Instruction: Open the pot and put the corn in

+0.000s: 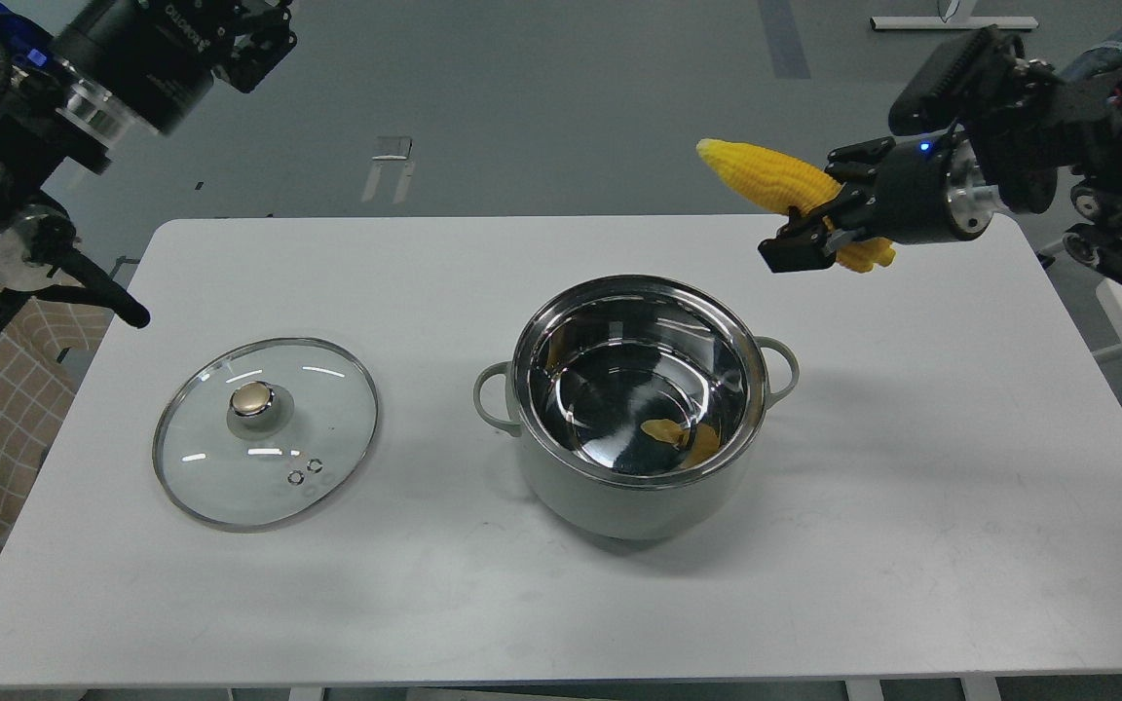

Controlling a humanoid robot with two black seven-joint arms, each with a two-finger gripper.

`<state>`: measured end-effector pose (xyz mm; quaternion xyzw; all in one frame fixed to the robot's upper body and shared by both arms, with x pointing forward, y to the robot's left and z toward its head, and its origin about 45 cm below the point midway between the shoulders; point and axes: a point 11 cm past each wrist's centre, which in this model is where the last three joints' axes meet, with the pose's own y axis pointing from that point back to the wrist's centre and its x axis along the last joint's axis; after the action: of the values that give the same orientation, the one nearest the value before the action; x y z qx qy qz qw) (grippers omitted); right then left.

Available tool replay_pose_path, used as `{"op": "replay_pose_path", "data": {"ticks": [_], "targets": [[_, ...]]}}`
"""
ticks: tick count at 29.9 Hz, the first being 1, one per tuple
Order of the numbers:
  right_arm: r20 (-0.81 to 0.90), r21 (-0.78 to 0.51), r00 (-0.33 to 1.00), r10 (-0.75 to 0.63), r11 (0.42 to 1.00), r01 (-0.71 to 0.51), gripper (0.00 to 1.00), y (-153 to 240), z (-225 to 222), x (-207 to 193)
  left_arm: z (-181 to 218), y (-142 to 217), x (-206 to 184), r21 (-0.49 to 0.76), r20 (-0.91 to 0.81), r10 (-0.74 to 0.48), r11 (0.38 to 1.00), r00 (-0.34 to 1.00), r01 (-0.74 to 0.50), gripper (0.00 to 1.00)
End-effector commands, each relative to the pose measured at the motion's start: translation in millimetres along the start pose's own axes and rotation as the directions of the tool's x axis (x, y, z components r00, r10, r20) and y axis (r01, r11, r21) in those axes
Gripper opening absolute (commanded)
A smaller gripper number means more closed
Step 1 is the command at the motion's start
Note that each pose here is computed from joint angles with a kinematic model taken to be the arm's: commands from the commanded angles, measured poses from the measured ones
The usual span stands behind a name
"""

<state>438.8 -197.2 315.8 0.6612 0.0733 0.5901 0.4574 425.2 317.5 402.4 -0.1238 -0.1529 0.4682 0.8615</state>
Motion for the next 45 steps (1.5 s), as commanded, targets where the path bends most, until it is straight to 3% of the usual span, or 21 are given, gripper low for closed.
{"op": "replay_pose_path", "data": {"ticks": [1,9,18,25,30,32,37,41,45], "targets": [[-0.044,0.09,0.998,-0.044,0.995,0.048,0.06,-25.3,-33.4,4.4,-3.1,1.4,-1.0,0.007,-0.003,-0.001,1.0,1.0,0.001,0.96],[-0.077,0.192,0.991,-0.112,0.973,0.125,0.1,-72.2,-75.9,-11.2,-3.6,1.8,-1.1,0.008,-0.004,-0.002,1.0,1.0,0.002,0.96],[-0.052,0.21,0.989,-0.139,0.967,0.147,0.22,-83.2,-81.9,-30.1,-3.2,1.4,-1.9,0.005,-0.006,-0.002,1.0,1.0,0.002,0.96],[-0.042,0.217,0.99,-0.134,0.966,0.14,0.55,-86.4,-83.9,-35.6,-3.3,1.4,-3.3,0.004,-0.008,-0.005,1.0,1.0,0.005,0.96],[-0.041,0.218,0.992,-0.123,0.967,0.129,0.72,-90.3,-85.0,-35.9,-4.4,2.2,-3.3,0.007,-0.01,-0.004,1.0,1.0,0.004,0.96],[-0.041,0.218,0.992,-0.118,0.968,0.124,0.85,-90.5,-85.0,-34.6,-4.1,2.5,-2.9,0.007,-0.008,-0.004,1.0,1.0,0.004,0.96],[-0.027,0.221,0.994,-0.11,0.969,0.113,0.96,-89.9,-84.7,-32.4,-5.0,2.6,-3.4,0.009,-0.009,-0.004,1.0,1.0,0.005,0.96],[0.042,0.212,0.999,-0.02,0.977,0.011,0.96,-80.0,-75.5,-2.1,-5.0,2.6,-3.3,0.009,-0.007,-0.004,1.0,1.0,0.004,0.96],[0.196,0.127,0.968,0.159,0.974,-0.186,0.97,-50.0,-35.8,57.7,-9.3,4.0,-3.0,0.021,-0.002,0.001,1.0,1.0,-0.001,0.97]]}}
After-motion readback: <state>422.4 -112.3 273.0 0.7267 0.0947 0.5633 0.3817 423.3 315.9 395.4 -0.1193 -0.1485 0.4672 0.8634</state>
